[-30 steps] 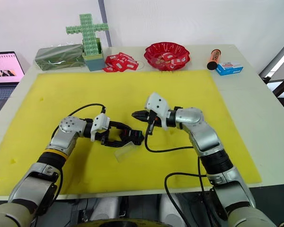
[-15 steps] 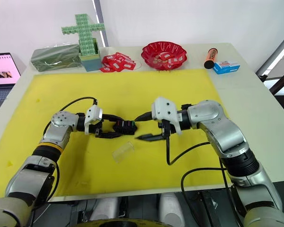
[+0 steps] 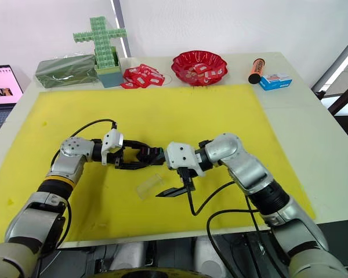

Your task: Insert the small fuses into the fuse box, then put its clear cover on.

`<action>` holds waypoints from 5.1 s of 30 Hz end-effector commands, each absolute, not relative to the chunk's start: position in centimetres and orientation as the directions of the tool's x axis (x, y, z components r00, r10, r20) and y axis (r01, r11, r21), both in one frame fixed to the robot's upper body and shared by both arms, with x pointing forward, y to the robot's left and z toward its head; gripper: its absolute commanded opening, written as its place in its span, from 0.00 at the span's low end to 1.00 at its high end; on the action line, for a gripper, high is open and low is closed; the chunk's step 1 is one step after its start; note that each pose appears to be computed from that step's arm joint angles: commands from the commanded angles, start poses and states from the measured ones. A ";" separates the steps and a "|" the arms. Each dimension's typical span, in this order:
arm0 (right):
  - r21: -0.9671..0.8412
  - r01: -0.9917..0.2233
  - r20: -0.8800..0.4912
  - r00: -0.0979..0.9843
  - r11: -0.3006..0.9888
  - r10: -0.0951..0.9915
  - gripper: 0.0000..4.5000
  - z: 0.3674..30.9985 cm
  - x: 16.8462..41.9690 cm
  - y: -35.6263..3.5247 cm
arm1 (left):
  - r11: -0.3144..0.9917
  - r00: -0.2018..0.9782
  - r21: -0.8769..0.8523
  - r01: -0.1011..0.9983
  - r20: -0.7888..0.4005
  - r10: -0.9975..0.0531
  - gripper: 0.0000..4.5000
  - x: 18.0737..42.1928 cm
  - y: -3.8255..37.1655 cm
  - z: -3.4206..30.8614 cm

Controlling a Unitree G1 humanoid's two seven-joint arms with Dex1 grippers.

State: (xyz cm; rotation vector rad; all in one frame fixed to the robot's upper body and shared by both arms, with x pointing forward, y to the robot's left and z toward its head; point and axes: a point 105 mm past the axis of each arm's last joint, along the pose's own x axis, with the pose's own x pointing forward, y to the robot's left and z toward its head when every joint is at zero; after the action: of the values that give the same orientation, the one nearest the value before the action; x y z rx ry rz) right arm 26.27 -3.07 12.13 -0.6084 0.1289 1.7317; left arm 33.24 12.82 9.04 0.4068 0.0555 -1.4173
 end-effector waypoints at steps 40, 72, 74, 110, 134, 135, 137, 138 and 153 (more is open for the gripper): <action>-0.889 -0.455 -0.337 0.728 0.053 0.596 0.19 15.8 32.5 -13.2 | 0.161 0.232 0.241 0.957 -0.302 -0.925 0.62 33.3 14.2 8.5; -0.394 -0.769 -0.170 0.599 0.504 0.782 0.99 15.8 28.2 -11.5 | 0.164 0.233 0.238 0.957 -0.301 -0.925 0.62 33.5 14.2 8.3; -0.344 -0.754 -0.166 0.635 0.559 0.754 0.99 15.5 29.4 -12.1 | 0.162 0.230 0.237 0.958 -0.299 -0.926 0.62 33.4 14.0 8.2; -0.271 -0.847 -0.226 0.517 0.457 0.825 0.40 11.5 32.1 -12.2 | 0.147 0.213 0.230 0.962 -0.292 -0.932 0.62 33.2 13.6 8.8; -0.325 -0.944 -0.284 0.152 0.054 0.947 0.40 16.4 28.6 -2.6 | 0.023 0.066 0.184 0.983 -0.233 -0.970 0.62 29.8 9.7 8.4; -0.327 -0.944 -0.286 0.150 0.050 0.946 0.40 16.2 28.6 -2.6 | 0.025 0.068 0.183 0.983 -0.234 -0.970 0.62 29.8 9.7 8.4; -0.332 -0.943 -0.294 0.143 0.039 0.945 0.40 15.9 28.6 -2.5 | 0.027 0.071 0.183 0.983 -0.236 -0.969 0.62 29.8 9.9 8.3; -0.333 -0.942 -0.296 0.141 0.037 0.945 0.40 15.9 28.6 -2.5 | 0.028 0.071 0.183 0.983 -0.237 -0.969 0.62 29.8 10.0 8.3; -0.339 -0.940 -0.337 0.158 0.037 0.928 0.40 13.7 29.6 -3.2 | 0.035 0.083 0.192 0.981 -0.248 -0.965 0.62 30.0 10.3 8.5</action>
State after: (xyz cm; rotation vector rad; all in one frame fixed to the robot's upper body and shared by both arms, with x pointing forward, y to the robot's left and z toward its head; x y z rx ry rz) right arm 29.59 -3.37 13.03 -0.5344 0.0652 1.4347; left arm 30.25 10.36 8.58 0.3354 0.0486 -1.4772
